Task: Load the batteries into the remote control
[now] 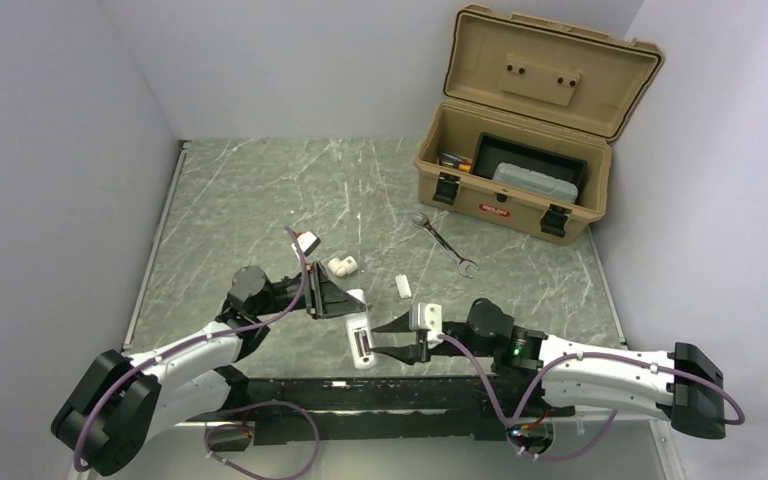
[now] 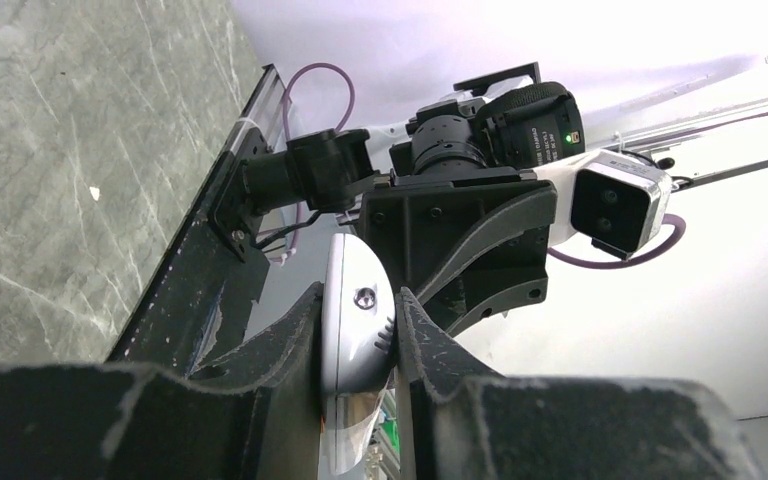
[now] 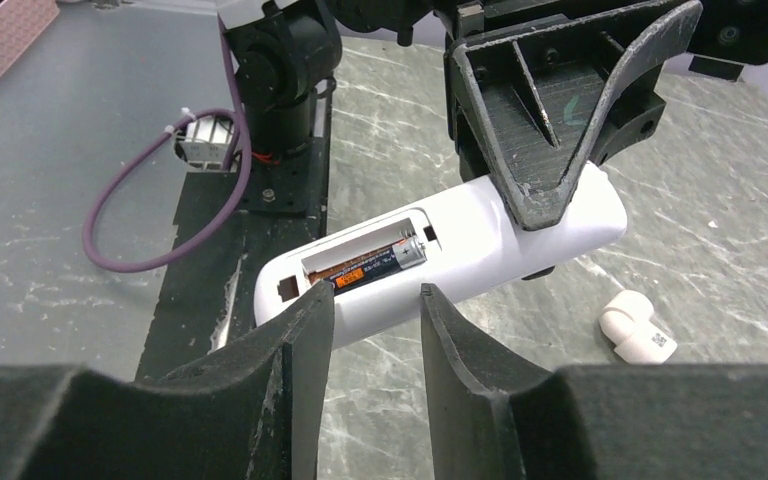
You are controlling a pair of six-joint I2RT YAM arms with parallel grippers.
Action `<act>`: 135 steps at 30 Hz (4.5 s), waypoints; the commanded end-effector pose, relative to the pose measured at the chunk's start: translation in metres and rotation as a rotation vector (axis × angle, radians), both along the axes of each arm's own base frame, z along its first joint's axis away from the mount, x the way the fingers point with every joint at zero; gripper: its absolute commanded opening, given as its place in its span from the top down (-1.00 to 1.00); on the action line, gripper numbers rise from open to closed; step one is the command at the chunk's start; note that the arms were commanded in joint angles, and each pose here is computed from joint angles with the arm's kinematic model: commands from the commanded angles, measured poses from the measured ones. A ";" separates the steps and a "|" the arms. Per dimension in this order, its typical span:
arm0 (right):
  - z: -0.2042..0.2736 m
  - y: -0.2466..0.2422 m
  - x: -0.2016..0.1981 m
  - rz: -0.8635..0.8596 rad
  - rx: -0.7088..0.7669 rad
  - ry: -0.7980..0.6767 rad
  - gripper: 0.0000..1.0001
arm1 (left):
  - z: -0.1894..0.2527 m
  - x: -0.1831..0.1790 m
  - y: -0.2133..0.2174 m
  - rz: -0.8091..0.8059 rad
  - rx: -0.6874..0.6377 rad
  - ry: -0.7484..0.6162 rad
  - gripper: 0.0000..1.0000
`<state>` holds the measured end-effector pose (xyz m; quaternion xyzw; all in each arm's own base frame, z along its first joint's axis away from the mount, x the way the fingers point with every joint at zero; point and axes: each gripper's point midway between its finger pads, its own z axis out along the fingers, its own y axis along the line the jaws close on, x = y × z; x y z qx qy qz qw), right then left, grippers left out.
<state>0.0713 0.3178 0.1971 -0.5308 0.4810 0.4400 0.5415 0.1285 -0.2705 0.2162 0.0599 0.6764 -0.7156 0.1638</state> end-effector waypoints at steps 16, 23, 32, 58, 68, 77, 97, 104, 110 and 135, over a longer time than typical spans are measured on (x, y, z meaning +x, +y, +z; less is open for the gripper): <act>0.012 -0.029 0.027 -0.251 0.211 0.251 -0.49 | 0.021 -0.001 0.000 -0.001 -0.018 -0.127 1.00; 0.040 -0.042 0.039 -0.317 0.412 0.485 -0.66 | 0.010 0.004 0.000 0.021 0.035 -0.154 1.00; 0.030 -0.023 0.047 -0.351 0.299 0.775 -0.69 | 0.008 0.008 0.000 0.041 0.065 -0.211 1.00; 0.022 0.019 0.031 -0.152 0.274 0.966 -0.46 | 0.012 0.007 -0.001 0.038 0.032 -0.220 1.00; 0.014 0.022 0.028 -0.138 0.247 0.974 -0.08 | 0.012 0.007 -0.001 0.037 0.030 -0.217 1.00; 0.006 0.025 0.024 -0.116 0.219 0.979 0.56 | 0.013 0.006 -0.001 0.036 0.026 -0.215 1.00; -0.020 0.030 0.032 -0.213 0.077 0.884 1.00 | 0.016 0.010 -0.002 0.047 0.011 -0.201 1.00; -0.017 0.031 0.031 -0.210 0.067 0.861 0.84 | 0.012 0.009 -0.002 0.041 0.006 -0.191 1.00; 0.001 0.026 0.029 -0.179 0.146 0.837 -0.07 | 0.006 0.009 -0.002 0.041 0.023 -0.188 1.00; -0.051 -0.062 0.110 -0.979 -0.010 0.880 -0.26 | -0.027 0.065 0.063 0.246 0.190 -0.190 1.00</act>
